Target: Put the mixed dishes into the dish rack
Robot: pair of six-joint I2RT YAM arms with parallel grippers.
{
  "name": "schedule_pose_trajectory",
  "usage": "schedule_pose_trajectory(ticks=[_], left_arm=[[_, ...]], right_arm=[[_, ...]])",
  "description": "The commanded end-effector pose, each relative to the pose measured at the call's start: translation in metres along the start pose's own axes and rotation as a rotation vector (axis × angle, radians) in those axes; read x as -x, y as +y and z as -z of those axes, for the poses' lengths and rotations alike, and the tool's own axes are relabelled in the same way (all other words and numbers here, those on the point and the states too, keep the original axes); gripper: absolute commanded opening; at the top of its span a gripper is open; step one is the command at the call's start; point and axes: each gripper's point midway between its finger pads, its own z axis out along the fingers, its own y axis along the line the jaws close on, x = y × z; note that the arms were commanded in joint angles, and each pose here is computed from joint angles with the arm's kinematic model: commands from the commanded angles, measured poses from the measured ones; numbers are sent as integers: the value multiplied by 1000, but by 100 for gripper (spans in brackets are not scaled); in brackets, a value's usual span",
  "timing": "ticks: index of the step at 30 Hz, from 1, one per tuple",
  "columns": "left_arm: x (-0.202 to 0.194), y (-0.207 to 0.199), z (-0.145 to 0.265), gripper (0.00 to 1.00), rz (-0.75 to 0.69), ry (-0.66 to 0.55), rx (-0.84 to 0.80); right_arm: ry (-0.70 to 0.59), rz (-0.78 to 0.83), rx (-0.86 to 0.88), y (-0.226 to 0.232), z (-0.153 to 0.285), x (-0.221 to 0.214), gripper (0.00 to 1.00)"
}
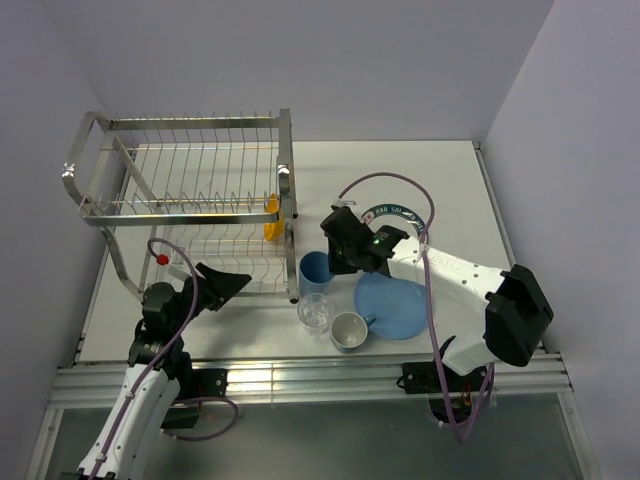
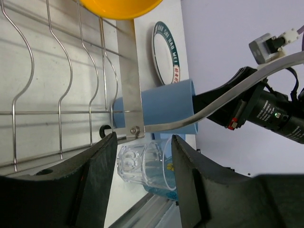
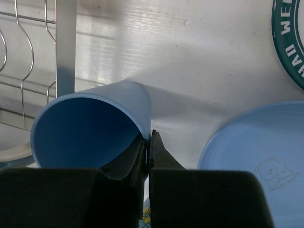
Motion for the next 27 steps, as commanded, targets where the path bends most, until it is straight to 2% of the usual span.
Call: schedule_pose_trajectory(ticks=[1,5,13,20,26,27], left_arm=[[0,-8,5,54,-4,20,34],[4,-19,7,51,-14,28,56],[24,-68,31,51,-54,-54,11],[16,-81,51,45,-42,-40,-16],[19,-125,82,45,-75,-40,-73],[24,-146,93,45,-97,-60,-109]], right_arm=[[-78,-4,-61,2,7,22,0],[-113,7,-107,-2,13,28,0],[-168,26,-170,-12,33,42,0],[-244,25,-156,-9,76,55,0],[-300,62,-151,6,123,59,0],[-308,67,-148,9,129,59,0]])
